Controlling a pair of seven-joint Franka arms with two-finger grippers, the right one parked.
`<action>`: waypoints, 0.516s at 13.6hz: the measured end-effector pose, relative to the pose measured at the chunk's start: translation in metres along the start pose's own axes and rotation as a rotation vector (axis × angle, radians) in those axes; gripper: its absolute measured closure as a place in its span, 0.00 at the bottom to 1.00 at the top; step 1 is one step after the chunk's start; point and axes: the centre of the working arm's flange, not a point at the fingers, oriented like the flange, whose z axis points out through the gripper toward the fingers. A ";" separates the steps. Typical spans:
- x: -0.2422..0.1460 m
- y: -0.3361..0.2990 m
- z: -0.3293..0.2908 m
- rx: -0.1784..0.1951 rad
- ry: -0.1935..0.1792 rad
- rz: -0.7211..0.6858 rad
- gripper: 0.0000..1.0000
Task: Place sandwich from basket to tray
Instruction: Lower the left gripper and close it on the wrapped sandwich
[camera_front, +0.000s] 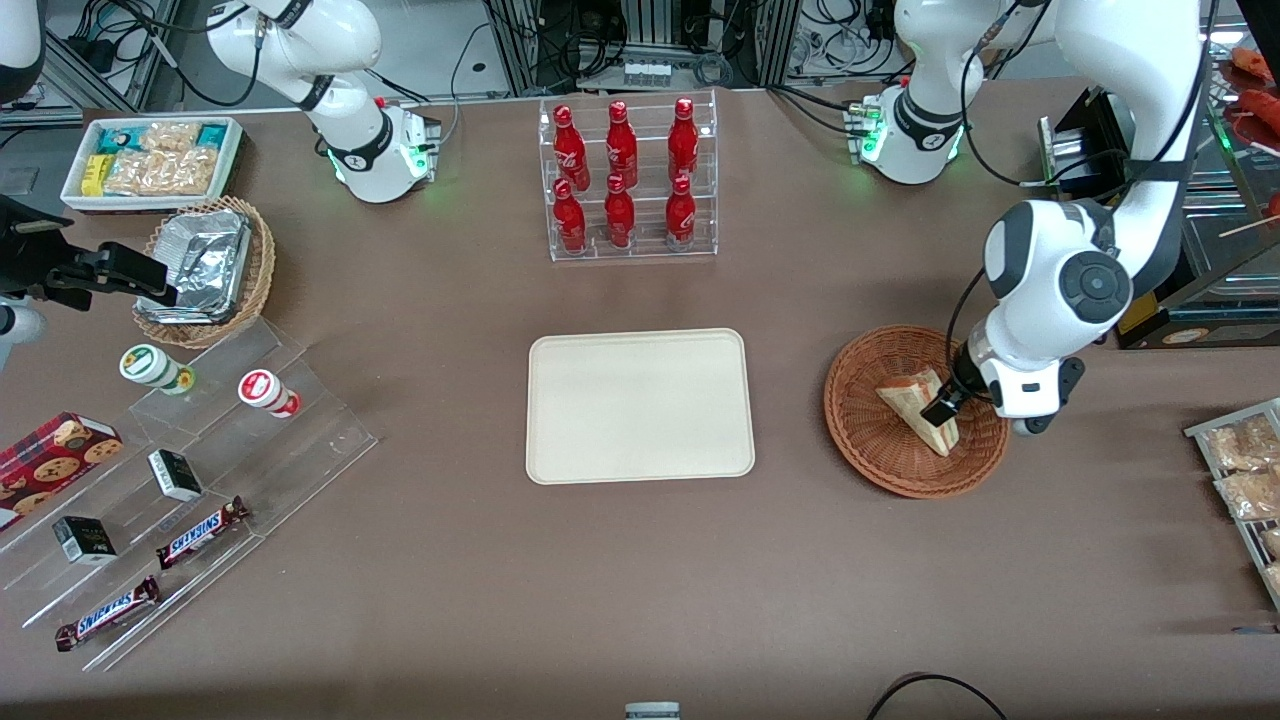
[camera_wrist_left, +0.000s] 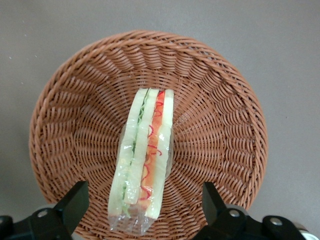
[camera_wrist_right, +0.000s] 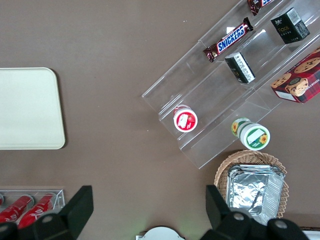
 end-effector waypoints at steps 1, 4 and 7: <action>0.000 0.000 0.004 0.001 -0.001 -0.002 0.00; -0.003 0.001 0.017 0.010 -0.011 -0.002 0.00; -0.009 0.004 0.038 0.006 -0.013 -0.013 0.00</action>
